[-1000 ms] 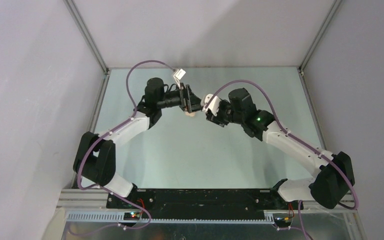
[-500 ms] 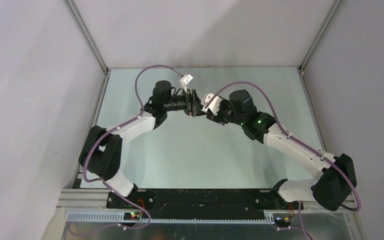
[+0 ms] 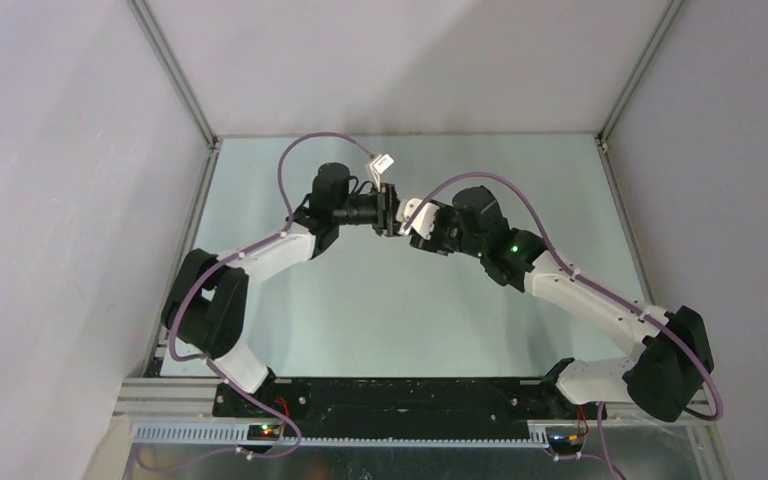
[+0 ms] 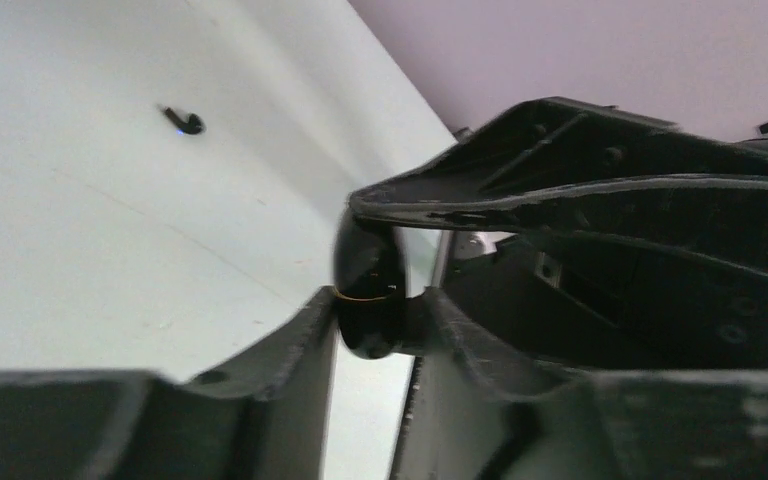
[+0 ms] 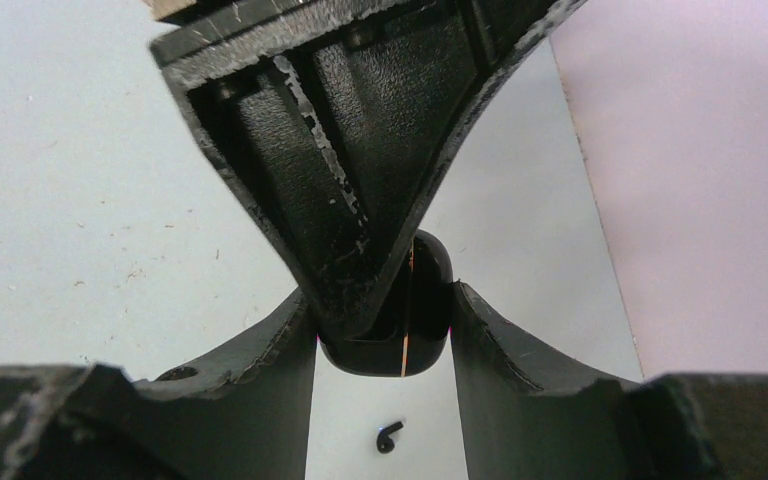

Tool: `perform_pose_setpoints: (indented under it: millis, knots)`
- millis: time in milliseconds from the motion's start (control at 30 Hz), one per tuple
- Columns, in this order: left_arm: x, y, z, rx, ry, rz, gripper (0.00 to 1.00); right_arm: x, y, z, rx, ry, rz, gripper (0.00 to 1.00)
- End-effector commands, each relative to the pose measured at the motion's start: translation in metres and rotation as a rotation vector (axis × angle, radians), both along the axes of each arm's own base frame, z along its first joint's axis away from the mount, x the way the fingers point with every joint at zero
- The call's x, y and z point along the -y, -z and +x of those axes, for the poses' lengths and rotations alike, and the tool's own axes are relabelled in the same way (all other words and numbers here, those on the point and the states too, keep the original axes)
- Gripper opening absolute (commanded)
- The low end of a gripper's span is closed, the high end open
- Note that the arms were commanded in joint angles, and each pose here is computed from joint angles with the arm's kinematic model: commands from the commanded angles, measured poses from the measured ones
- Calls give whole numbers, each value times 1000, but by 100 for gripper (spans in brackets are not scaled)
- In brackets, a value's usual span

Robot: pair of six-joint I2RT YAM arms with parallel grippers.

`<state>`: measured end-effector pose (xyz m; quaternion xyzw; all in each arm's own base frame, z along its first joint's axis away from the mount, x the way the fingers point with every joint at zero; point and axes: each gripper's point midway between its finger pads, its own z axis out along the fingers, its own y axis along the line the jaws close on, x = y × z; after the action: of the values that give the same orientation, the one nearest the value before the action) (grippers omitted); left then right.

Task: Insert the wireless bluetooth earbuds into the charging case
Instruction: Pick up the charging case at the center of the board.

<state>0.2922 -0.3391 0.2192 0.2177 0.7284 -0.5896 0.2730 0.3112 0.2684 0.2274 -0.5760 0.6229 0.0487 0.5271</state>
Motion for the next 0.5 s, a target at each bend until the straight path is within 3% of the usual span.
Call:
perform_pose_setpoints:
  millis: [0, 133, 167, 300, 467]
  knots:
    - [10, -11, -9, 36, 76, -19, 34, -1, -27, 6, 102, 4, 36, 27]
    - [10, -13, -10, 41, 85, -20, 23, -1, -29, 7, 109, 10, 37, 32]
    - [10, -14, -11, 42, 90, -22, 22, 0, -31, 6, 110, 9, 41, 43]
    - [8, -23, -15, 91, 116, -19, 20, 4, -38, -10, 32, -54, 61, 71]
    - [3, -43, -27, 187, 173, -25, 18, 11, -73, -44, -151, -225, 225, 92]
